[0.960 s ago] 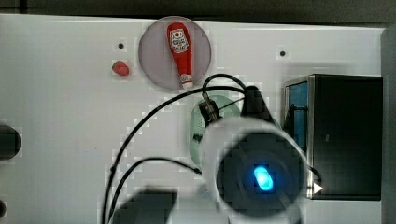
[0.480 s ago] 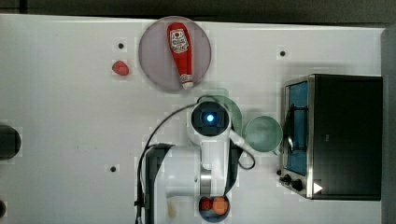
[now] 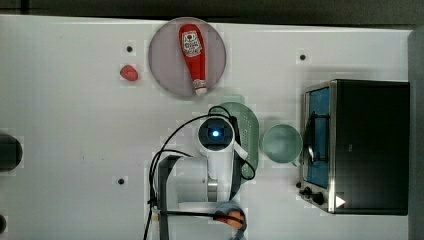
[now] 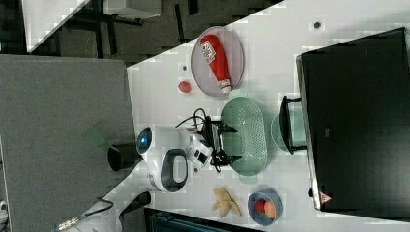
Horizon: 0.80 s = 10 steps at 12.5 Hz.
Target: Drag strainer right to left.
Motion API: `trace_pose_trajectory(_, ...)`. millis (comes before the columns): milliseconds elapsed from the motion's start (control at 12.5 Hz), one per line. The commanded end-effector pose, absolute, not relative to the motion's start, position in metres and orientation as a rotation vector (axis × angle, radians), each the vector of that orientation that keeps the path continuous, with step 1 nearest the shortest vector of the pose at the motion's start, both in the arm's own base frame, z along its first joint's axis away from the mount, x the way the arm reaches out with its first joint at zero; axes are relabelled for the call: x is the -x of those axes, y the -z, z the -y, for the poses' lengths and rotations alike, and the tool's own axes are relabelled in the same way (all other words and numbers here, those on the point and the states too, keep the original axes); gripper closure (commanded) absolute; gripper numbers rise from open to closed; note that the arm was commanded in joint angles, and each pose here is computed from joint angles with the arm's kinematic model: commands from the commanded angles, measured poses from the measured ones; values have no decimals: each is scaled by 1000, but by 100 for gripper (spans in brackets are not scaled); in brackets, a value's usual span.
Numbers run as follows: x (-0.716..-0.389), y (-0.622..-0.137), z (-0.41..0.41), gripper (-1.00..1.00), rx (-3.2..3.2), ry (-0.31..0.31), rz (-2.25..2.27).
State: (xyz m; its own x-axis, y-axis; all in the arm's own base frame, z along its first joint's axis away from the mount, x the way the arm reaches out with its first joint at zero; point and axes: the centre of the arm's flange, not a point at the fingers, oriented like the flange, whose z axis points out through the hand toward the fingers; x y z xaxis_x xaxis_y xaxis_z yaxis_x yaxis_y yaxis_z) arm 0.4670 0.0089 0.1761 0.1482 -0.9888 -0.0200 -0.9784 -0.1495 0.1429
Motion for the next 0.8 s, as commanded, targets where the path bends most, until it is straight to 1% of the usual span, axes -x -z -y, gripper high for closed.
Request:
trace_pose_trajectory(80, -480, -179, -15, -100, -2261, 100, 2081)
trace_pose_trajectory(320, -477, -164, -24, -100, -2255, 105, 2081)
trace_pose_trajectory(560, -476, -164, -45, -100, -2204, 94, 2135)
trace_pose_trajectory(800, -475, -166, -79, -100, -2260, 81, 2084)
